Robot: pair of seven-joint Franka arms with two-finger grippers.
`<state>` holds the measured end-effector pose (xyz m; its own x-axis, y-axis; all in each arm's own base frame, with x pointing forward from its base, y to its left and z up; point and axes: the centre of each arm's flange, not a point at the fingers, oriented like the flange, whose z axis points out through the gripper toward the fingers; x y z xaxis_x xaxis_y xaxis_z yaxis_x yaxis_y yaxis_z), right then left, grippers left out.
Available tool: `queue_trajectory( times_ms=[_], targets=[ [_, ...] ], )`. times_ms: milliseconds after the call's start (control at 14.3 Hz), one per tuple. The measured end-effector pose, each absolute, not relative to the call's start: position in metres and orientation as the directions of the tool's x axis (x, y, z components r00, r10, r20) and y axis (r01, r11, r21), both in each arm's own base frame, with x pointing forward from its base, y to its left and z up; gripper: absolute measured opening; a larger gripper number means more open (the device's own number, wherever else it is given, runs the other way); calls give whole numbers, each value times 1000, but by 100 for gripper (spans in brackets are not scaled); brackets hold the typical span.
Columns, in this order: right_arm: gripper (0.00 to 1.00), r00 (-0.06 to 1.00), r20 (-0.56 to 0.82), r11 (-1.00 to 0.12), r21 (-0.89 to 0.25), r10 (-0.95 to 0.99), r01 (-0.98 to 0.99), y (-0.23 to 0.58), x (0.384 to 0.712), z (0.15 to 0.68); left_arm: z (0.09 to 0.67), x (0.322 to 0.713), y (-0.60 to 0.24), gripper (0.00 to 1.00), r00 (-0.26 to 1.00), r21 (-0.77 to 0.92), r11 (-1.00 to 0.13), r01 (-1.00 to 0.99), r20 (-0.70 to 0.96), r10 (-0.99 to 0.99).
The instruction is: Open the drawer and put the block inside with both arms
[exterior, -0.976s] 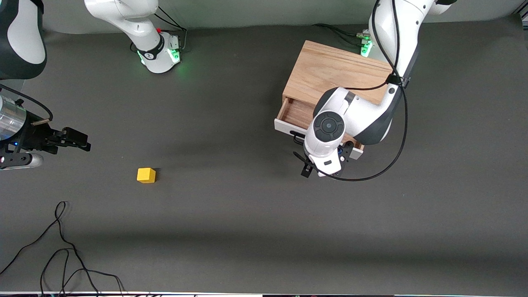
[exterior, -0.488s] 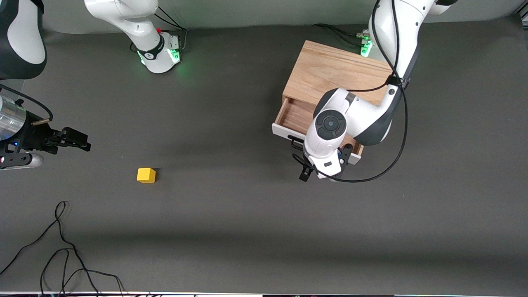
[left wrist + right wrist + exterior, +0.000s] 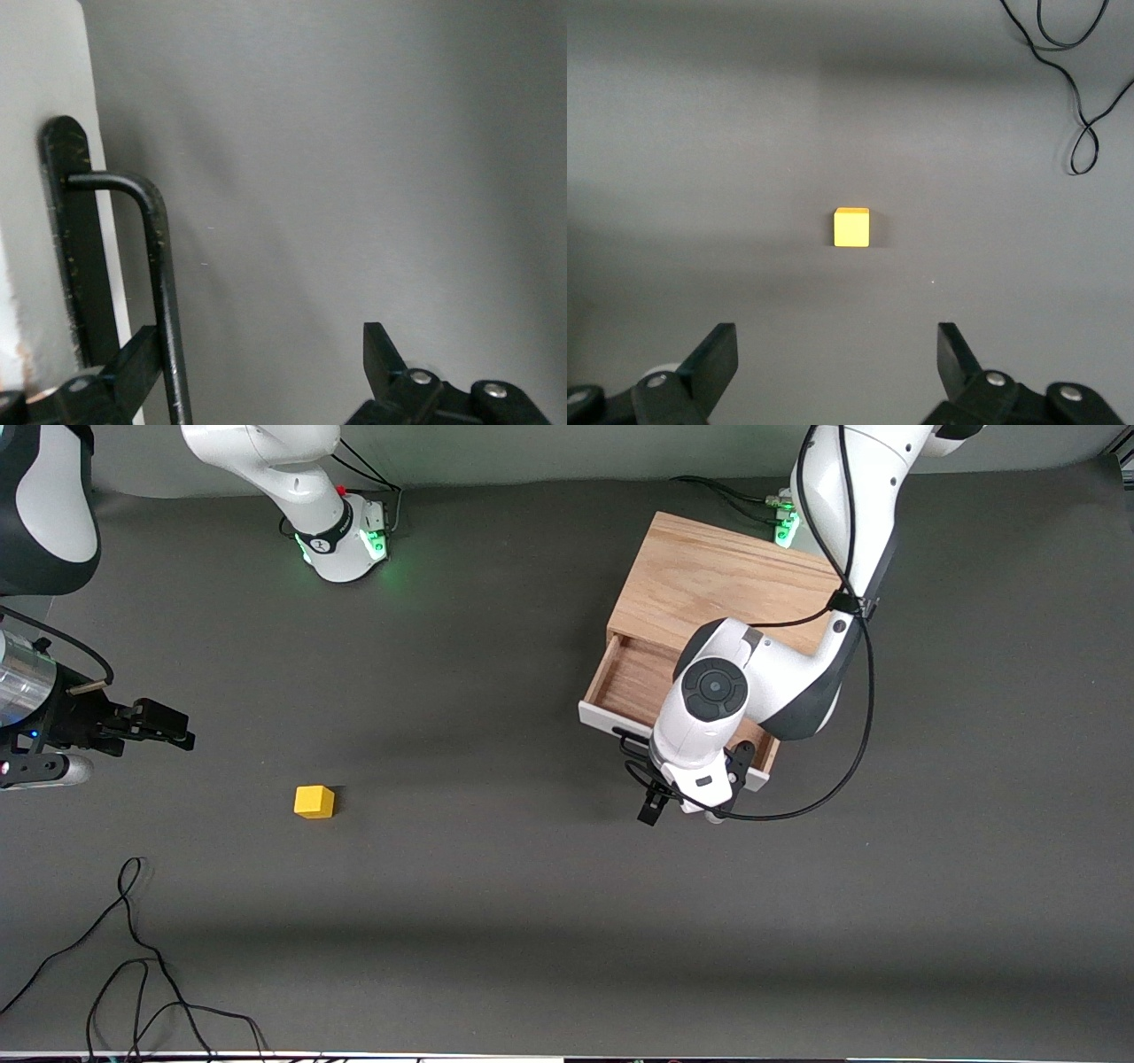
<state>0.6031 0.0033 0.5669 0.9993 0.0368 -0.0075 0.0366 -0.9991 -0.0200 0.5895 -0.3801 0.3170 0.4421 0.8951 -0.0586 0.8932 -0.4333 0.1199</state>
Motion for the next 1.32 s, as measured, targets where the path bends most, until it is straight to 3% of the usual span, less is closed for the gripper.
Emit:
queue_trajectory(
  times_ms=[488,697,1045,1324],
  targets=[
    [100,999,-12,-999,-20,42,42,7,609,562,366,624,-375,100,433,285,-405,869,-41,900],
    [100,997,-54,-998,-21,56,55,16,616,537,414,640,-340,100,512,221,-508,833,41,858],
    [100,995,-52,-997,-15,82,81,36,639,427,505,622,-228,100,763,-21,-763,646,7,646],
    [100,998,-13,-998,-3,62,62,25,620,301,535,599,-139,100,923,-93,-930,356,-120,365]
  ],
)
